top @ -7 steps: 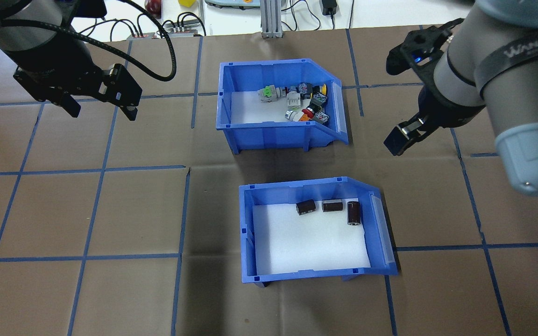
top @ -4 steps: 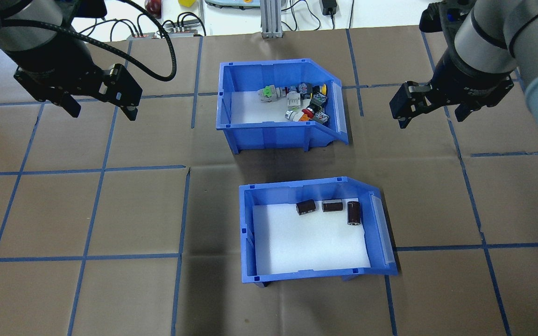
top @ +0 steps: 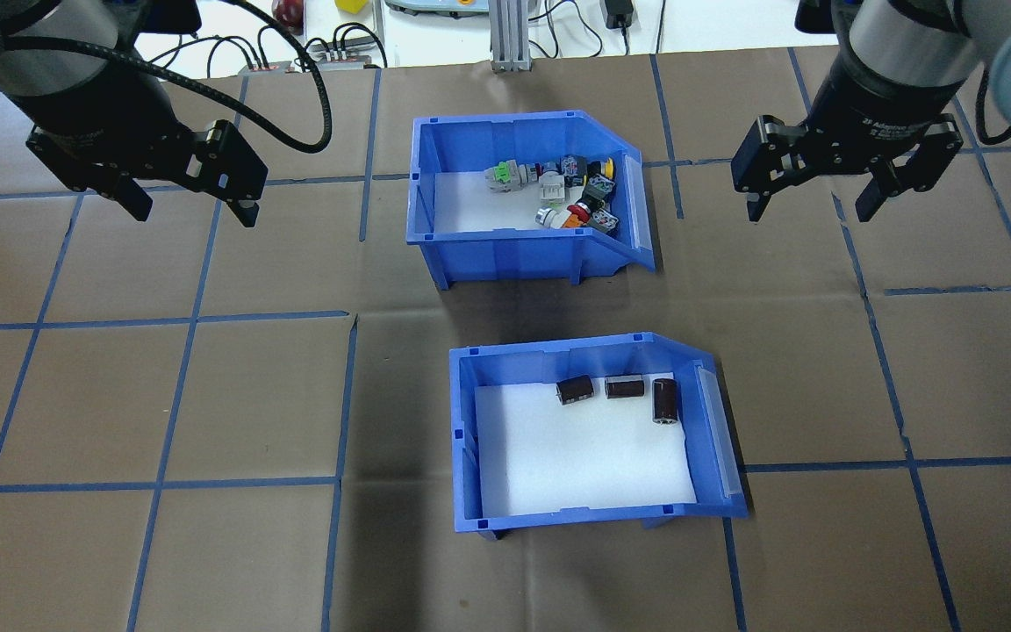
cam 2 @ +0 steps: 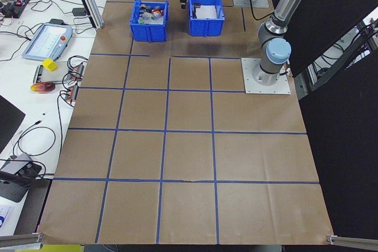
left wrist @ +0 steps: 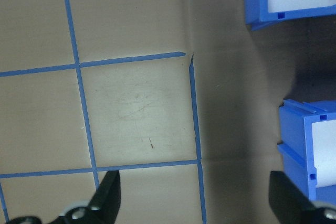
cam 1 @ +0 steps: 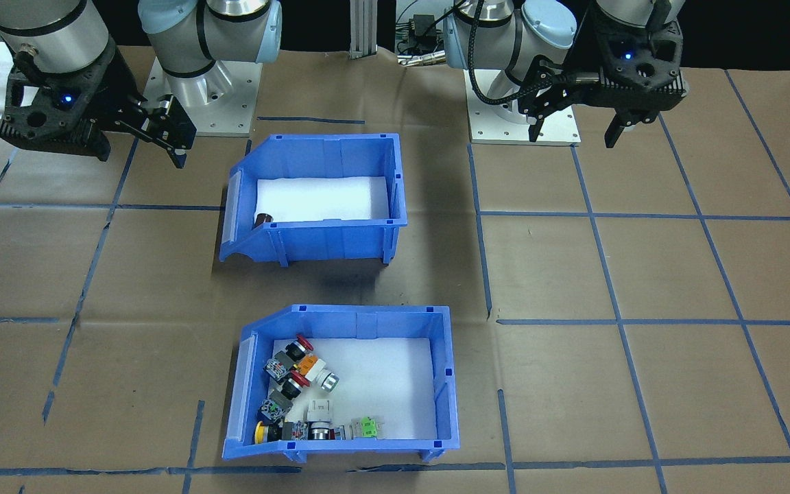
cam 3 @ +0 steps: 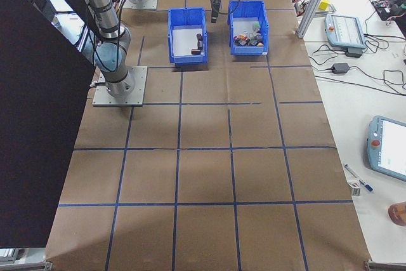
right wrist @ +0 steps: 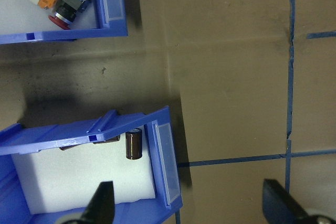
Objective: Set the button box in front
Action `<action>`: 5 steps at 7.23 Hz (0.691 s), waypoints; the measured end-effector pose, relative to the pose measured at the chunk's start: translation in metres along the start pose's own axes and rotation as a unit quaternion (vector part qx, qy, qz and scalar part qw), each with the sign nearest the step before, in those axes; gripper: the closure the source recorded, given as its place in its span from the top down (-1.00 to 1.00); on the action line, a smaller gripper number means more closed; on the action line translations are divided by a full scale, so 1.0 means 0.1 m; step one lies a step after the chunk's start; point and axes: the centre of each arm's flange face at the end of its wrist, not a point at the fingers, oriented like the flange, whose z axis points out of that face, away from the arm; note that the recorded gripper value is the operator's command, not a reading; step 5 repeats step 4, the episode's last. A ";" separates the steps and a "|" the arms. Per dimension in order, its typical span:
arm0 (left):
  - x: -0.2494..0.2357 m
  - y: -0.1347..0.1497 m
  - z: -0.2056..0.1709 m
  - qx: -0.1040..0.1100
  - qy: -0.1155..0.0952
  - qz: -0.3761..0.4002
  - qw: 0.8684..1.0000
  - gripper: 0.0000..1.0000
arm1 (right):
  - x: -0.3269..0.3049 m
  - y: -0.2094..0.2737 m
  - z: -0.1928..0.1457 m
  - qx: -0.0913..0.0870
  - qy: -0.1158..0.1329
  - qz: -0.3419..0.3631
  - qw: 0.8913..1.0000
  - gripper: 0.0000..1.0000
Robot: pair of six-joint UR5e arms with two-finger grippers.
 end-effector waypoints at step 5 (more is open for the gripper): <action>0.00 0.00 0.00 0.000 0.000 -0.001 1.000 0.99 | 0.00 -0.02 0.03 -0.007 0.002 0.000 1.000 1.00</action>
